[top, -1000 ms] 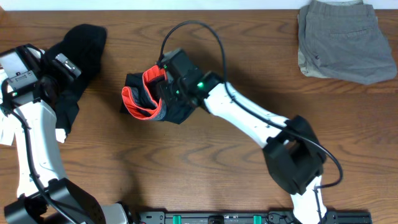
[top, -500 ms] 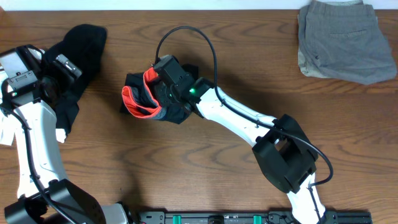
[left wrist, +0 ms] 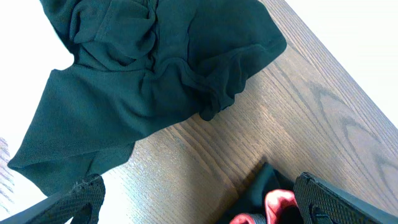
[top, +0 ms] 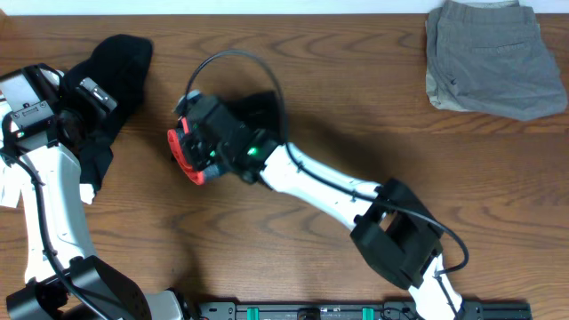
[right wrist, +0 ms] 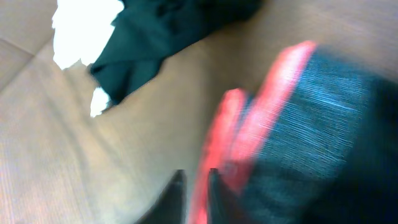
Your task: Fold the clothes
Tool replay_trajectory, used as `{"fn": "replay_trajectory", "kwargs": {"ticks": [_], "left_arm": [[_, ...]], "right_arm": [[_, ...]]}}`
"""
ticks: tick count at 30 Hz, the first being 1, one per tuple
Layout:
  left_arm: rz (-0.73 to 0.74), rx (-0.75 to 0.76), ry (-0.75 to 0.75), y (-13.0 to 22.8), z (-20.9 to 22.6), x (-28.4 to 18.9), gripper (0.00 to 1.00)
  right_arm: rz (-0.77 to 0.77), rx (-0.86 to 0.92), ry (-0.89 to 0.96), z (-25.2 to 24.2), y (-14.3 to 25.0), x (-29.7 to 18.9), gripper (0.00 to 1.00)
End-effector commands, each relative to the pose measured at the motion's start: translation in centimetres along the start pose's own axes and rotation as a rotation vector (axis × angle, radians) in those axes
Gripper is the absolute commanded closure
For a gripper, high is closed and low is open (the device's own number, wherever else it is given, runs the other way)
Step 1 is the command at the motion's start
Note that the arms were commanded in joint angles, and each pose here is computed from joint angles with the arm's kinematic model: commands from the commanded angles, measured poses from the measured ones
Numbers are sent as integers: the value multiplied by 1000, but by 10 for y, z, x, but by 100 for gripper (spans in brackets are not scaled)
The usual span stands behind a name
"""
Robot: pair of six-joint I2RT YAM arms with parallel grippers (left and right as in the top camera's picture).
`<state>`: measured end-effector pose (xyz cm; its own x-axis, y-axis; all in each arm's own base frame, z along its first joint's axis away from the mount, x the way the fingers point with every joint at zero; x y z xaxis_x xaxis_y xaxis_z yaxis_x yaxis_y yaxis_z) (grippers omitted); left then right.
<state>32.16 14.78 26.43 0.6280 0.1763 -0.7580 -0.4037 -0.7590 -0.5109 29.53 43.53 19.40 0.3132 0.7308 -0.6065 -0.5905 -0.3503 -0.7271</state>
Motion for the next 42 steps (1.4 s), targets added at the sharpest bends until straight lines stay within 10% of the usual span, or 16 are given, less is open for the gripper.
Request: {"fn": "replay_trajectory", "kwargs": {"ticks": [1,6,20,36,42], "left_arm": [[-20,-7,6,-5,-3,-5,2],[-18,-8,5,-5,-3,-4,2],[248,357,204,65,-68,9,3],[450,544,184,137,-94,97,33],[439,541,191,136,-96,97,69]], "right_arm": [[0,-4,-2,-8,-2,6,30],[-20,-3,5,-26,-29,-19,9],[154,275,352,-179,-56,-135,5],[240,462,492,-263,-26,-193,7],[234,455,497,-263,-27,-192,7]]}}
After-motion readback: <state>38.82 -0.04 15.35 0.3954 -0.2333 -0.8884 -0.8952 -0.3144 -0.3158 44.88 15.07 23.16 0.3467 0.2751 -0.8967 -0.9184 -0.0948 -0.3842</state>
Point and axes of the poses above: each gripper's point midway between its finger pads, its own x axis out along the fingers, its own z axis along the line the jaws close on, y = z × x, the point moved 10 cm from there along -x, back along the fingers, and after that the axes turned 7 degrees about -x, right-handed, at the moved point
